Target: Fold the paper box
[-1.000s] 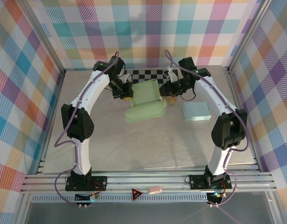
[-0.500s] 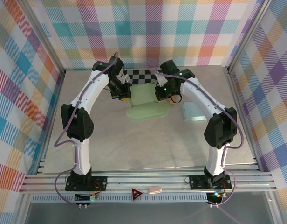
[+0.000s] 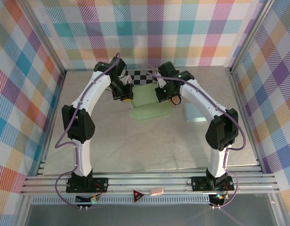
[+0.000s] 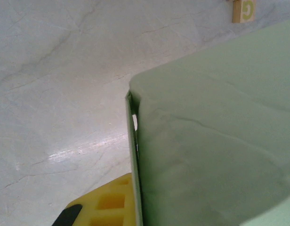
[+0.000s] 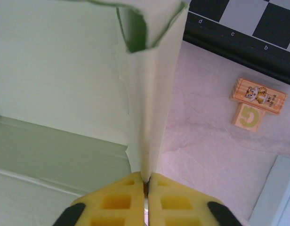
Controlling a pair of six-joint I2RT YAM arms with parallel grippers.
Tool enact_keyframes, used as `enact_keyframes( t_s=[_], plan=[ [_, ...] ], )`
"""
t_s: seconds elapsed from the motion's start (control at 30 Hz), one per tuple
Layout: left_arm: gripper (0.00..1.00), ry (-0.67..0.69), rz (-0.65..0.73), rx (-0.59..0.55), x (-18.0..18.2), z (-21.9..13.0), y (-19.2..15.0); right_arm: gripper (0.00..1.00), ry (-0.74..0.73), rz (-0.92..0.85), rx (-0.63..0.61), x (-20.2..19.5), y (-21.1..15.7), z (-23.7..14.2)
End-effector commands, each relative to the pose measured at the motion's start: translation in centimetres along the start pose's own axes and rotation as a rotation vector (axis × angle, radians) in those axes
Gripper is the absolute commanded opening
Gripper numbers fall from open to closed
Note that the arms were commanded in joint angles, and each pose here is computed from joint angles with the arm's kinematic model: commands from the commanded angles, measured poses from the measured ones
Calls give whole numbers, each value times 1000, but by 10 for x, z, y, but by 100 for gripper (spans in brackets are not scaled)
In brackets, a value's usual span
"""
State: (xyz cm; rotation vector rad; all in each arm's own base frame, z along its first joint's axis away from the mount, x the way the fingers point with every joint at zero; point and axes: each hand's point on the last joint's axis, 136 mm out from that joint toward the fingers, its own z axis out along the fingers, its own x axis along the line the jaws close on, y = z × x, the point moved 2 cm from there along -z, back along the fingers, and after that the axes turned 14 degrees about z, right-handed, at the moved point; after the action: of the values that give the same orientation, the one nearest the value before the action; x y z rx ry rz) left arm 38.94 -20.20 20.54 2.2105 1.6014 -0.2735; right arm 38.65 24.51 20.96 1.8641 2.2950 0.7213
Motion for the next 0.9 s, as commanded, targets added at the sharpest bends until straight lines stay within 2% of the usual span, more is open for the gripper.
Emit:
enact_keyframes(
  t_s=[0.0, 0.13, 0.23, 0.37, 0.57, 0.67, 0.8, 0.87],
  plan=[
    [0, -69, 50, -45, -26, -23, -1, 13, 58, 19, 5, 4, 1, -5],
    [0, -67, 52, -45, -26, -23, -2, 19, 60, 20, 18, 1, -1, -3],
    [0, -69, 51, -46, -26, -24, -2, 15, 48, 25, 13, -1, 0, -3],
    [0, -71, 50, -47, -27, -25, -2, 18, 8, 29, 7, -7, 2, -2],
    [0, -67, 53, -44, -28, -25, -4, 0, -159, 42, -32, -24, 12, -3],
    [0, -67, 57, -44, -29, -24, -4, 0, -257, 36, -68, -28, 15, -6],
    [0, -65, 58, -41, -30, -23, -4, 1, -229, 42, -83, -21, 17, -7],
    [0, -64, 59, -42, -30, -24, -4, 8, -213, 35, -90, -18, 20, -8]
  ],
)
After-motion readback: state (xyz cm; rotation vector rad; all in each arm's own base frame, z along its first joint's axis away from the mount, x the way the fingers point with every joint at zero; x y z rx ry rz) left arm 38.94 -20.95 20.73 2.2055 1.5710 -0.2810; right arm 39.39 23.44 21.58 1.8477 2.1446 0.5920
